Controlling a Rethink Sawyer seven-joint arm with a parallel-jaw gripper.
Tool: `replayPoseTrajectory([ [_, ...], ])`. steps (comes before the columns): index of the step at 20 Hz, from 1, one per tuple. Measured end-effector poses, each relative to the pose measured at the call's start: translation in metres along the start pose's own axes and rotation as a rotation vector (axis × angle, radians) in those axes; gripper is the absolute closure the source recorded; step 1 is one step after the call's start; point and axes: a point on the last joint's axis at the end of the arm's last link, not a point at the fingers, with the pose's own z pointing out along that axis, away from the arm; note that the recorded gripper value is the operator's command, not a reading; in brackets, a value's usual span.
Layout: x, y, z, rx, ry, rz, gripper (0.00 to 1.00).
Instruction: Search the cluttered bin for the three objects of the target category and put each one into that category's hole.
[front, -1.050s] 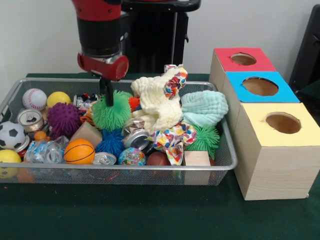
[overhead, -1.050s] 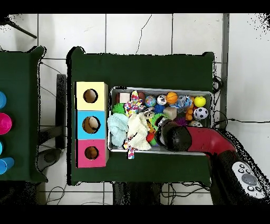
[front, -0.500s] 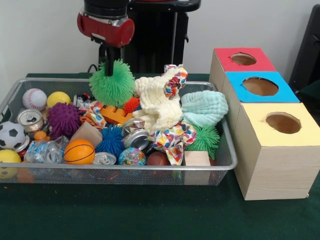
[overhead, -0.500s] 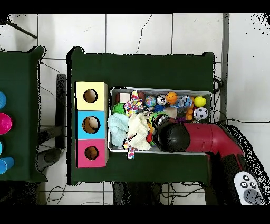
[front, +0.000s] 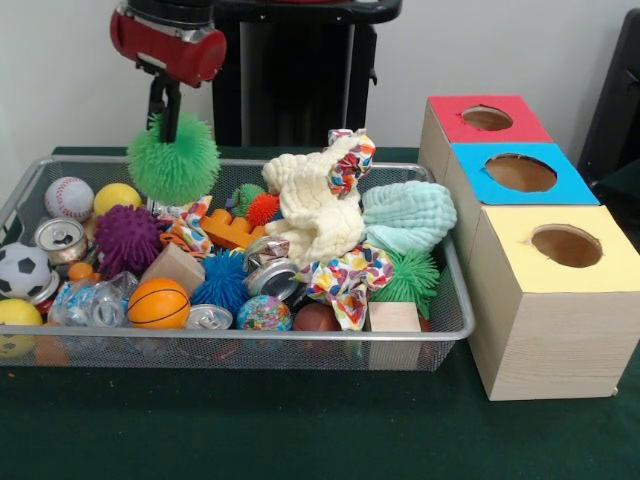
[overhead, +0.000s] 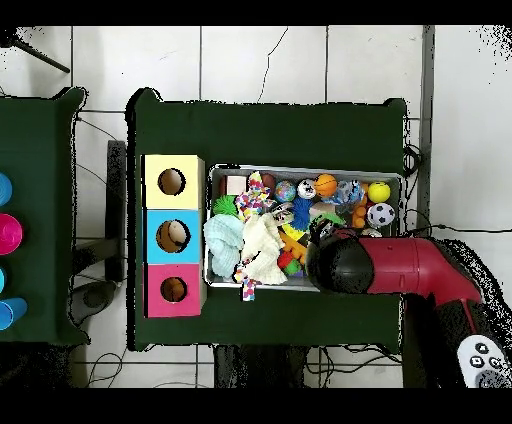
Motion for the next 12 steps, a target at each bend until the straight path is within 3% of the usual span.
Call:
replayPoseTrajectory([
  [12, -0.009, -0.081, 0.037, 0.062, -0.005, 0.025, 1.0],
])
